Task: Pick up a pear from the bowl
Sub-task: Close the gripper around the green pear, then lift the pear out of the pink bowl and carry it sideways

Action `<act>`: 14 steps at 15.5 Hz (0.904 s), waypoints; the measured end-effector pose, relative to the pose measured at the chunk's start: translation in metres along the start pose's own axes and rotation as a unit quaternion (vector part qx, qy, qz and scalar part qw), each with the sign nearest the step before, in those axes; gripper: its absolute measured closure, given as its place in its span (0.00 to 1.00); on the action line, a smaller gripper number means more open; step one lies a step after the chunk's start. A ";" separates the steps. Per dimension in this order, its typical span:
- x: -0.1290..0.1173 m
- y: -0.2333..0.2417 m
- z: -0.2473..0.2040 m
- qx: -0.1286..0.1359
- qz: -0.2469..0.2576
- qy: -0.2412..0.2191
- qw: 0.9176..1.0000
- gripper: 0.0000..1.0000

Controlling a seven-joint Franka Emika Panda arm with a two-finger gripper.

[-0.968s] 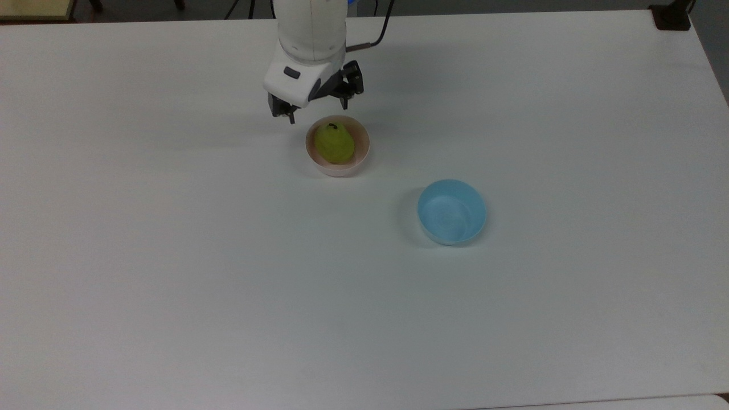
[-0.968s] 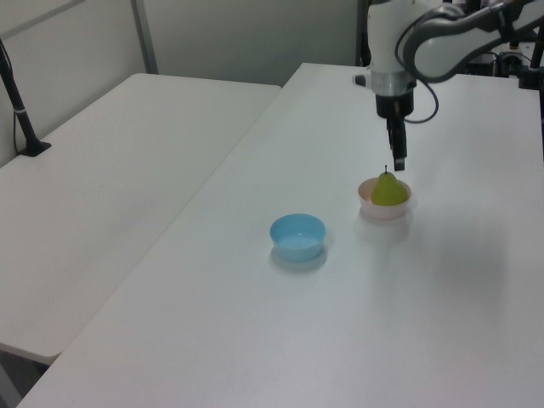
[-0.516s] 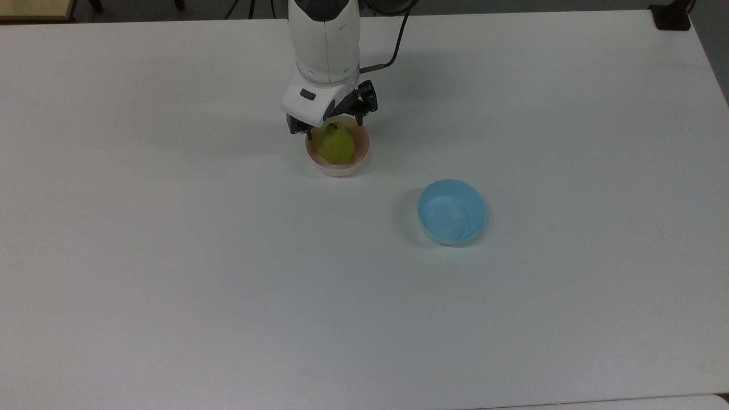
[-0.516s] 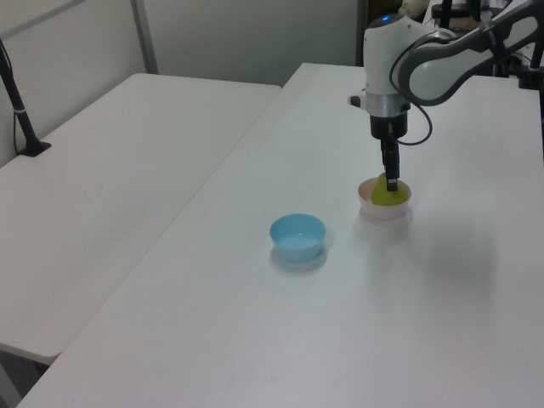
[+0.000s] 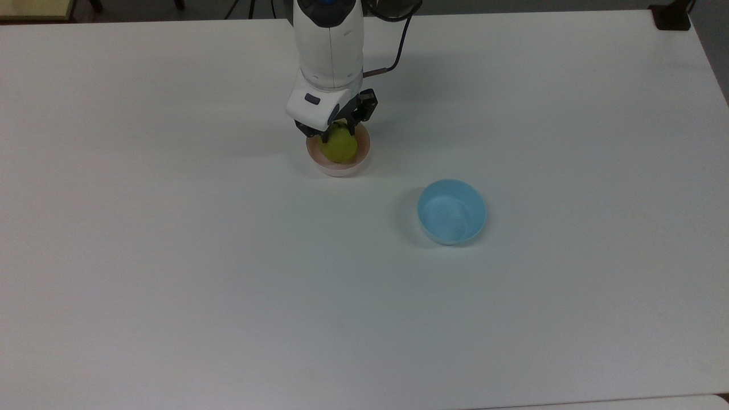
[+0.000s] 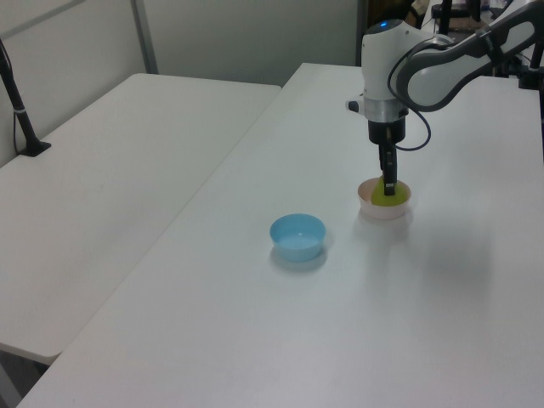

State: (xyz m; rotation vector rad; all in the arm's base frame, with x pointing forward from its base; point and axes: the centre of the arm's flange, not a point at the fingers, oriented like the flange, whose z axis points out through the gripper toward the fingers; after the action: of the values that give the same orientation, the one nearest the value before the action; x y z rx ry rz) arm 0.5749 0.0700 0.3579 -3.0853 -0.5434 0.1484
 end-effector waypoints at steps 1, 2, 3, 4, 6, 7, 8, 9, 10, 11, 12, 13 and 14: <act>0.000 -0.001 0.000 0.000 -0.001 0.000 1.000 0.50; 0.000 -0.002 0.000 0.000 -0.001 0.000 1.000 0.50; 0.001 -0.002 -0.001 0.000 -0.001 0.001 1.000 0.50; 0.001 -0.002 -0.005 -0.001 0.002 0.004 1.000 0.50; 0.000 -0.002 -0.021 -0.002 0.009 0.011 1.000 0.50; -0.002 -0.002 -0.034 -0.002 0.011 0.009 1.000 0.50; -0.004 -0.002 -0.051 -0.002 0.014 0.007 1.000 0.50; -0.006 -0.002 -0.071 -0.002 0.017 0.008 1.000 0.50; -0.008 -0.001 -0.092 -0.003 0.020 0.012 1.000 0.50; -0.011 0.001 -0.112 -0.003 0.023 0.014 1.000 0.50; -0.014 0.004 -0.133 -0.003 0.026 0.016 1.000 0.50; -0.017 0.007 -0.151 0.000 0.030 0.018 0.999 0.50; -0.019 0.009 -0.168 0.005 0.034 0.021 0.999 0.50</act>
State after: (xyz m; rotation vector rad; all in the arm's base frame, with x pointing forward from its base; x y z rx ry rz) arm 0.5758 0.0564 0.5264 -3.0906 -0.4344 0.0854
